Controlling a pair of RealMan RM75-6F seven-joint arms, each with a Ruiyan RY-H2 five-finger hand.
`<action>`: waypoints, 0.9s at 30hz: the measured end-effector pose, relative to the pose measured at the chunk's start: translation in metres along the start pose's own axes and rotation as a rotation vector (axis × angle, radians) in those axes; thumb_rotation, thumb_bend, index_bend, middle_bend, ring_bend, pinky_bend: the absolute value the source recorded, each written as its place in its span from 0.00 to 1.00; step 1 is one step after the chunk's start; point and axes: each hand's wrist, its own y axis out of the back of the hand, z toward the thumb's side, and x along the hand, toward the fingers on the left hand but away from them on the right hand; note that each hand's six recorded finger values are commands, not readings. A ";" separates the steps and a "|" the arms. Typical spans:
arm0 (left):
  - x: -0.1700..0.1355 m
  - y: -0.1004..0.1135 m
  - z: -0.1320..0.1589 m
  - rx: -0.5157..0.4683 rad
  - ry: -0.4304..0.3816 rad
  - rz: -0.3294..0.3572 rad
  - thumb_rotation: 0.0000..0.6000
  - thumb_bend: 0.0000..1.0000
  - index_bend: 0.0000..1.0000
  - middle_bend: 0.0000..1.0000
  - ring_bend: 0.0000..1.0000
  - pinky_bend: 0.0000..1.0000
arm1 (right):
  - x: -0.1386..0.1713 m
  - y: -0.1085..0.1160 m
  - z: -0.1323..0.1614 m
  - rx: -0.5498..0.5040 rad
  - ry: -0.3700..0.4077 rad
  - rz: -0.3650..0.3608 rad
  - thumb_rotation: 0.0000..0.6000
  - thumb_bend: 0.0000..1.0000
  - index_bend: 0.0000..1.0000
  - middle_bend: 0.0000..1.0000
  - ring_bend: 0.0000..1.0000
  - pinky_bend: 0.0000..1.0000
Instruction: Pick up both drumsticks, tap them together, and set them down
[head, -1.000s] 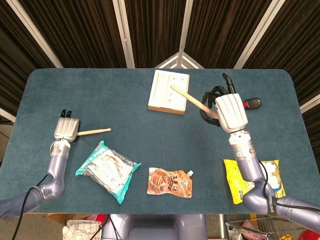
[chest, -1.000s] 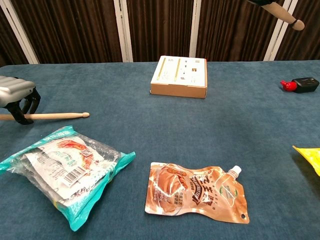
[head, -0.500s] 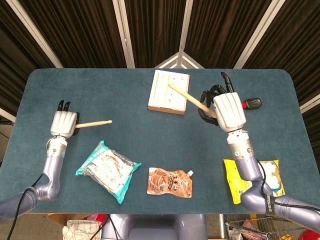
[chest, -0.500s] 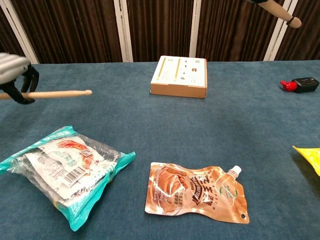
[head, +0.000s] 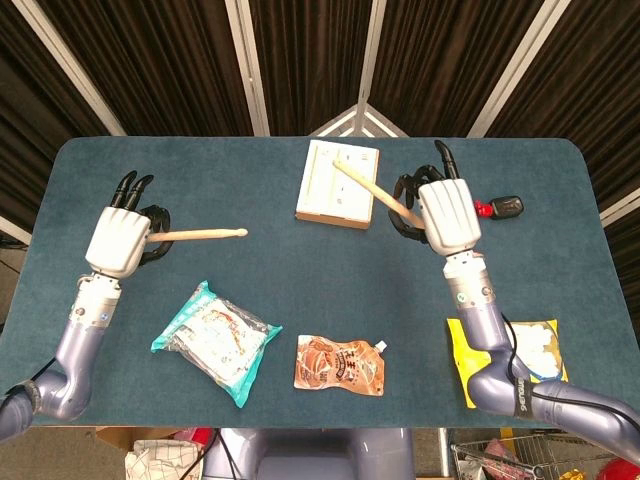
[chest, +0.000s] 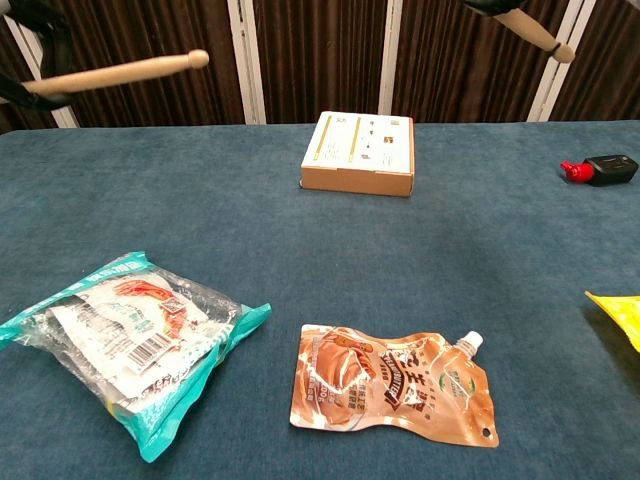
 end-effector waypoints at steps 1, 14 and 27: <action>-0.001 0.003 0.002 -0.013 -0.010 0.007 1.00 0.42 0.66 0.63 0.10 0.00 | -0.004 -0.002 0.002 0.004 0.014 -0.002 1.00 0.41 0.69 0.68 0.39 0.00; 0.002 0.006 0.024 -0.192 -0.065 0.040 1.00 0.41 0.66 0.63 0.10 0.00 | -0.023 -0.034 0.021 0.032 0.169 -0.003 1.00 0.41 0.69 0.68 0.39 0.00; 0.028 -0.018 0.055 -0.573 0.013 -0.046 1.00 0.41 0.66 0.63 0.10 0.00 | -0.025 -0.044 0.047 0.020 0.222 -0.015 1.00 0.41 0.70 0.68 0.39 0.00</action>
